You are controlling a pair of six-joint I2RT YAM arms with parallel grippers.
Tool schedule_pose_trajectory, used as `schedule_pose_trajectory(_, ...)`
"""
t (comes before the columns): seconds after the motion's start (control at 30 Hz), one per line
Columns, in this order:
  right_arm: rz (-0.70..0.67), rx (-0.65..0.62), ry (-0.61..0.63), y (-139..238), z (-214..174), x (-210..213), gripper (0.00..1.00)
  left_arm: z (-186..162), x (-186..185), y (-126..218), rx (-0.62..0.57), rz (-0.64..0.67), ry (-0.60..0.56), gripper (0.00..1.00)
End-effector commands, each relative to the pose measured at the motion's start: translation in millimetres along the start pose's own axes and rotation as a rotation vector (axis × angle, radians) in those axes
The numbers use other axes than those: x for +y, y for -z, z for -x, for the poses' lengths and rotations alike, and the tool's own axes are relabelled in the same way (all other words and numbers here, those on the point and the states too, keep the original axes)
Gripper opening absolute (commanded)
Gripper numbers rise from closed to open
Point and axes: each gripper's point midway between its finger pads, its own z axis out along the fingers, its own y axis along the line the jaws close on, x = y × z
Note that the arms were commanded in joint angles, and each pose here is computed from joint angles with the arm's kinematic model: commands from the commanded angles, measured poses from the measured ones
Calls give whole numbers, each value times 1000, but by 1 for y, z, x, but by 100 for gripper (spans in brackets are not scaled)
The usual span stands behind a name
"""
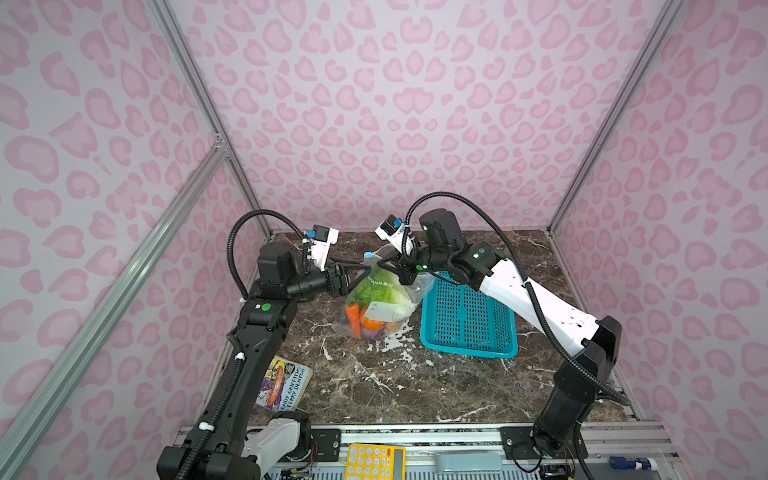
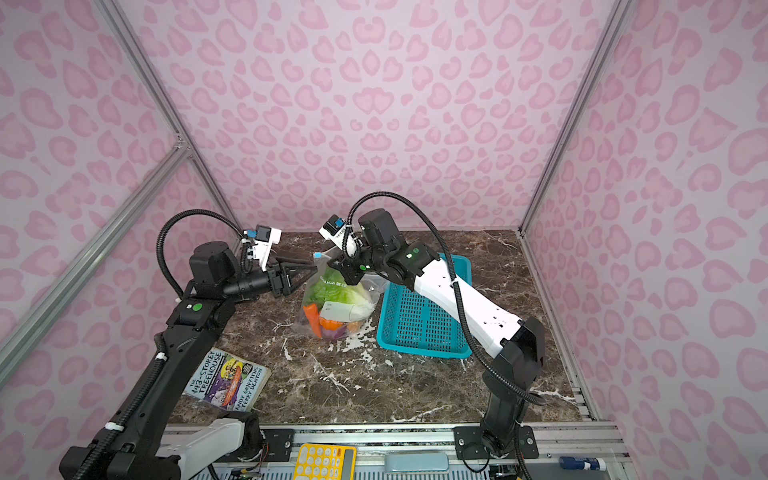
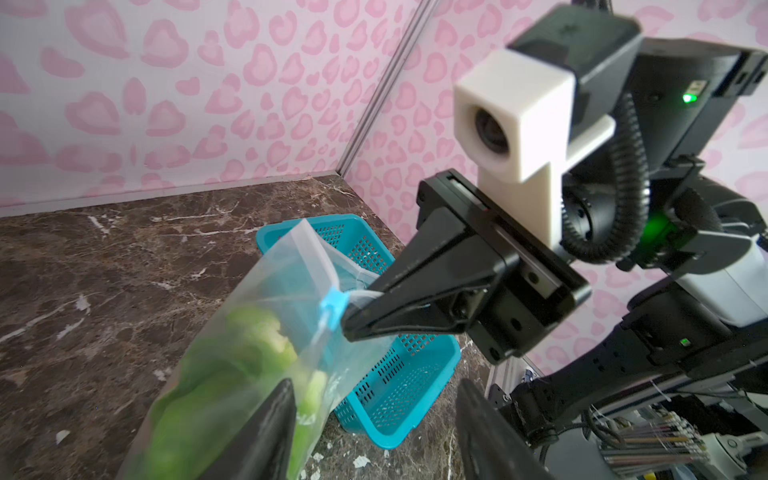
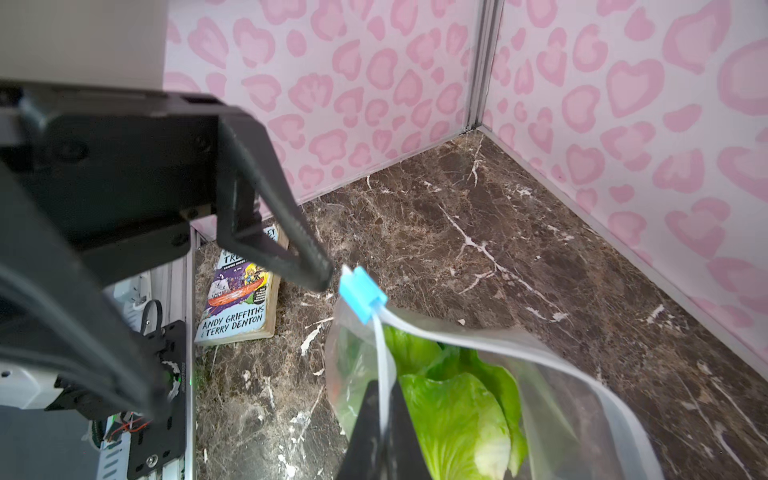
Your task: Place the food in the zip-top bag and seal the zipper
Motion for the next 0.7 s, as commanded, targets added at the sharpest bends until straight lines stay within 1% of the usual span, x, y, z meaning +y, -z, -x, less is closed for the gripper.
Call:
schedule_pose_trajectory(0.0,-2,-42,-22,-2,11,-1,0,4,-5,-2,-19,-16,-67,61)
schedule_pose_trajectory(0.13,23,-44,-27,-2,11,4,0,3,11,-6,-22,40,-56,56)
schedule_pose_trajectory(0.27,42,-40,-28,-3,10,9,0,2,30,-10,-25,92,-44,56)
schedule_pose_trajectory(0.4,68,-27,-19,-4,6,16,0,3,37,-13,-19,79,-19,60)
schedule_pose_trajectory(0.67,97,-17,-2,-2,4,26,0,4,26,-11,-19,33,-54,59)
